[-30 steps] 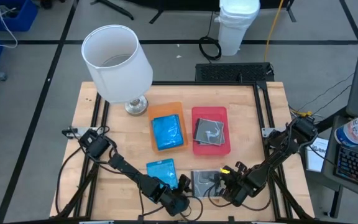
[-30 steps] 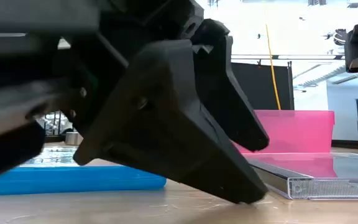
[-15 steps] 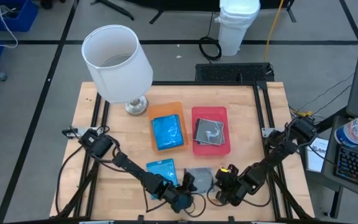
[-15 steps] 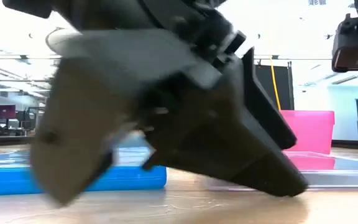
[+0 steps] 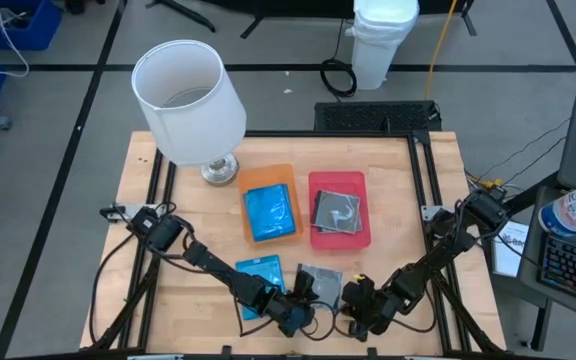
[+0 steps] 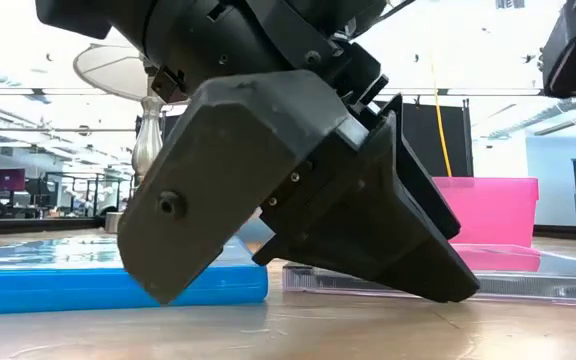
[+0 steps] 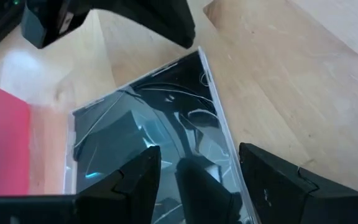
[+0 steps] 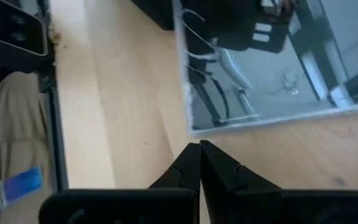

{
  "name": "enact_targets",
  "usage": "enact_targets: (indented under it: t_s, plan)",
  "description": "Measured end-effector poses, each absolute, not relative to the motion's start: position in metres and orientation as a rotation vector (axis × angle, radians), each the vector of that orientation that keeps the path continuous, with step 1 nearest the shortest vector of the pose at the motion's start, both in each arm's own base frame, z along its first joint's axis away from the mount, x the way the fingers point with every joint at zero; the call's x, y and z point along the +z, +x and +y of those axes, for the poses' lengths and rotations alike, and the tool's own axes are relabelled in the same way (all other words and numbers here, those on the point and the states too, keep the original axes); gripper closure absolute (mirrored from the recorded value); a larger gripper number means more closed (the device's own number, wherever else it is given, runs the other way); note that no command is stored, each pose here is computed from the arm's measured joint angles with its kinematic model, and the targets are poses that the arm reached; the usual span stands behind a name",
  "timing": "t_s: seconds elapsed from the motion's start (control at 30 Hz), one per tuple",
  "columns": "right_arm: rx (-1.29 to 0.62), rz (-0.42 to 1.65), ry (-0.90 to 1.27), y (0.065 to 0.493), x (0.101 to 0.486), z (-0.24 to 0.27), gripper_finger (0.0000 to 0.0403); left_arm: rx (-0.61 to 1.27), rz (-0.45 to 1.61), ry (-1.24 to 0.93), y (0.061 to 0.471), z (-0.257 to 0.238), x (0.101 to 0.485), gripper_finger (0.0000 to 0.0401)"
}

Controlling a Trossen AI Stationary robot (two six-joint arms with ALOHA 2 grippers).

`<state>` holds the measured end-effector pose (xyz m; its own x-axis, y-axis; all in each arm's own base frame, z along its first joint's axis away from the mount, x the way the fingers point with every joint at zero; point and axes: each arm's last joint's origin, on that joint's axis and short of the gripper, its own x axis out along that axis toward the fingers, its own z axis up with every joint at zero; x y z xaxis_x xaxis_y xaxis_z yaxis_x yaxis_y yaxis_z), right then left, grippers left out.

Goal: Pick & place jewel cases by type
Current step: Put the black CD case into the pink bin

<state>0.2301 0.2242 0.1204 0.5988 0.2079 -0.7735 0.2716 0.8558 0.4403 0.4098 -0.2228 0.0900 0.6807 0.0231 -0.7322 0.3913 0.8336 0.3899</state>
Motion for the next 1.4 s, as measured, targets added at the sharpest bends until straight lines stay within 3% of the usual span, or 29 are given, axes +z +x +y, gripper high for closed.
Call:
enact_targets:
  t_s: [0.3, 0.53, 0.93, 1.4]
  plan:
    - [-0.017, 0.836, 0.446, 0.227, 0.146, 0.218, 0.0403, -0.247, 0.784, 0.606, 0.406, -0.230, 0.093, 0.0176]
    - [-0.226, 0.709, 0.178, 0.219, 0.163, 0.196, 0.0403, -0.231, 0.778, 0.638, 0.404, -0.233, 0.094, 0.0176]
    - [-0.362, 0.858, 0.151, 0.229, 0.141, 0.171, 0.0403, -0.271, 0.877, 0.667, 0.386, -0.246, 0.125, 0.0176]
    - [-0.298, 1.012, 0.235, 0.244, 0.138, 0.151, 0.0403, -0.205, 0.983, 0.737, 0.380, -0.232, 0.119, 0.0176]
